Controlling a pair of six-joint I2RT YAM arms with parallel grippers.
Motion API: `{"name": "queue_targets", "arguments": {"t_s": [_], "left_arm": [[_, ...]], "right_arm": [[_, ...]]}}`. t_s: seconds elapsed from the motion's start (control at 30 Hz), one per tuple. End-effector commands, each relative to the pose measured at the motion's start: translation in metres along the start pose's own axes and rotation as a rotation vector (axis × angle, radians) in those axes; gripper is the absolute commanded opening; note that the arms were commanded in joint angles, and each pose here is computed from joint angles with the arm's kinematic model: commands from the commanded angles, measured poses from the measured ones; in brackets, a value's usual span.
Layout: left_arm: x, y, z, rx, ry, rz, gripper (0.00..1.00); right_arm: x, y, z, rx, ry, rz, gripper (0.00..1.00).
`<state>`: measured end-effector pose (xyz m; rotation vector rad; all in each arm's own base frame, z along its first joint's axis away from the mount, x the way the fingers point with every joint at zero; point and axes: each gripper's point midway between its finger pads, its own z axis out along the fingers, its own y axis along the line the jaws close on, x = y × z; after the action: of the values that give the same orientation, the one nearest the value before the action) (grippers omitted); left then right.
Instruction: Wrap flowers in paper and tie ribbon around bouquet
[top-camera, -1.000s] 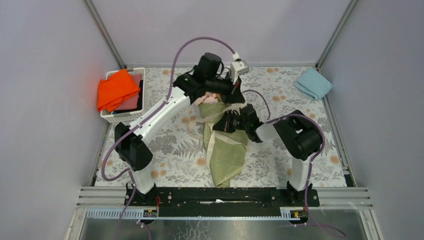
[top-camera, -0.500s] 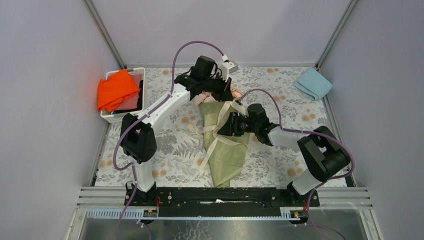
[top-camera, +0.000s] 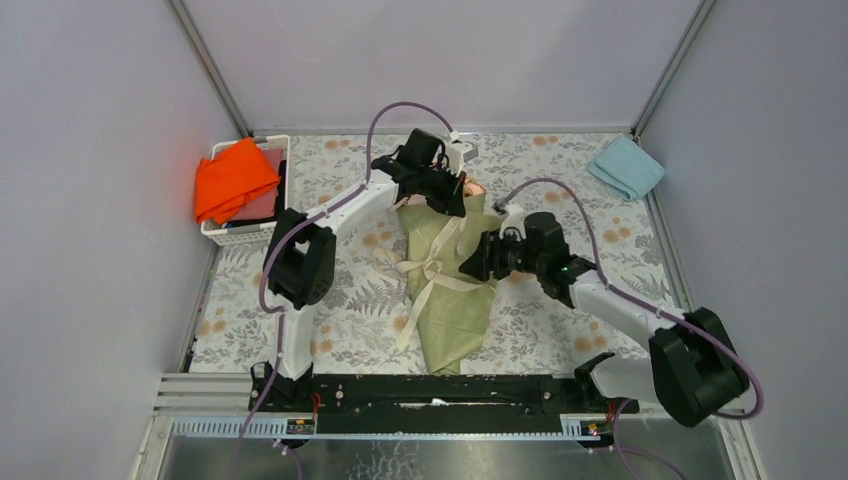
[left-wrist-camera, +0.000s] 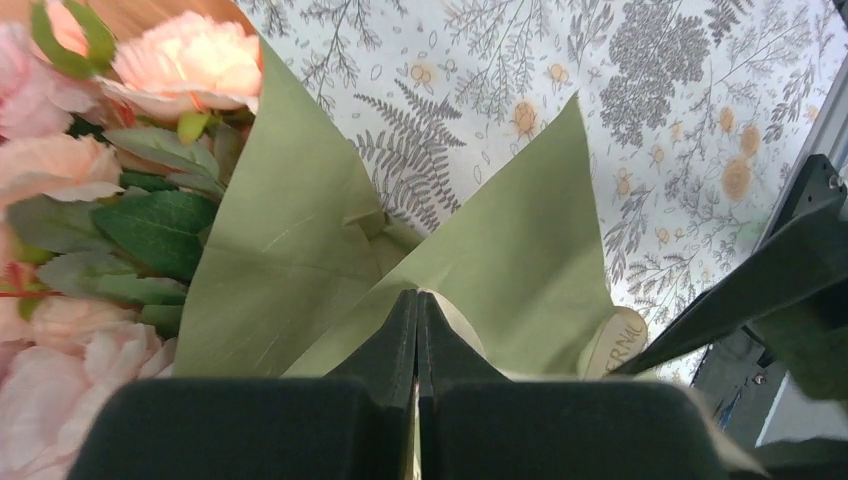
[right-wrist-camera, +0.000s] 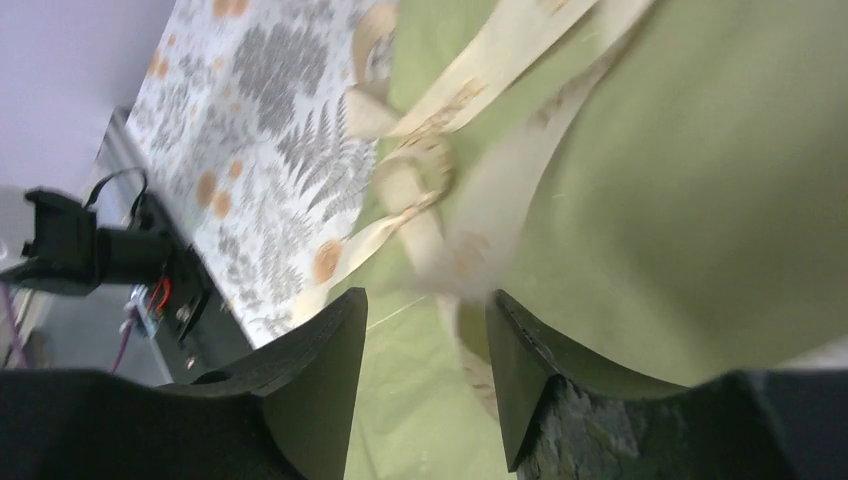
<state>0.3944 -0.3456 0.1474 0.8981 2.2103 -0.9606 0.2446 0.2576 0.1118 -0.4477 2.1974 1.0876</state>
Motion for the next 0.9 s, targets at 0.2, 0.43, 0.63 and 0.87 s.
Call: {"name": "queue_targets", "arguments": {"t_s": [0.2, 0.43, 0.63, 0.87], "left_arm": [[-0.006, -0.019, -0.001, 0.016, -0.013, 0.107, 0.0], [-0.004, -0.024, -0.001, 0.022, -0.009, 0.124, 0.0], [-0.002, -0.028, -0.002, 0.037, -0.002, 0.128, 0.0], [0.011, -0.039, -0.017, 0.095, 0.063, 0.217, 0.55]], "right_arm": [[-0.099, -0.042, -0.049, 0.108, -0.355, -0.334, 0.66], [-0.095, -0.037, -0.007, -0.085, -0.235, -0.224, 0.65], [-0.083, -0.065, 0.017, -0.027, -0.22, -0.121, 0.46], [-0.086, -0.075, 0.026, 0.004, -0.23, -0.025, 0.0]]}}
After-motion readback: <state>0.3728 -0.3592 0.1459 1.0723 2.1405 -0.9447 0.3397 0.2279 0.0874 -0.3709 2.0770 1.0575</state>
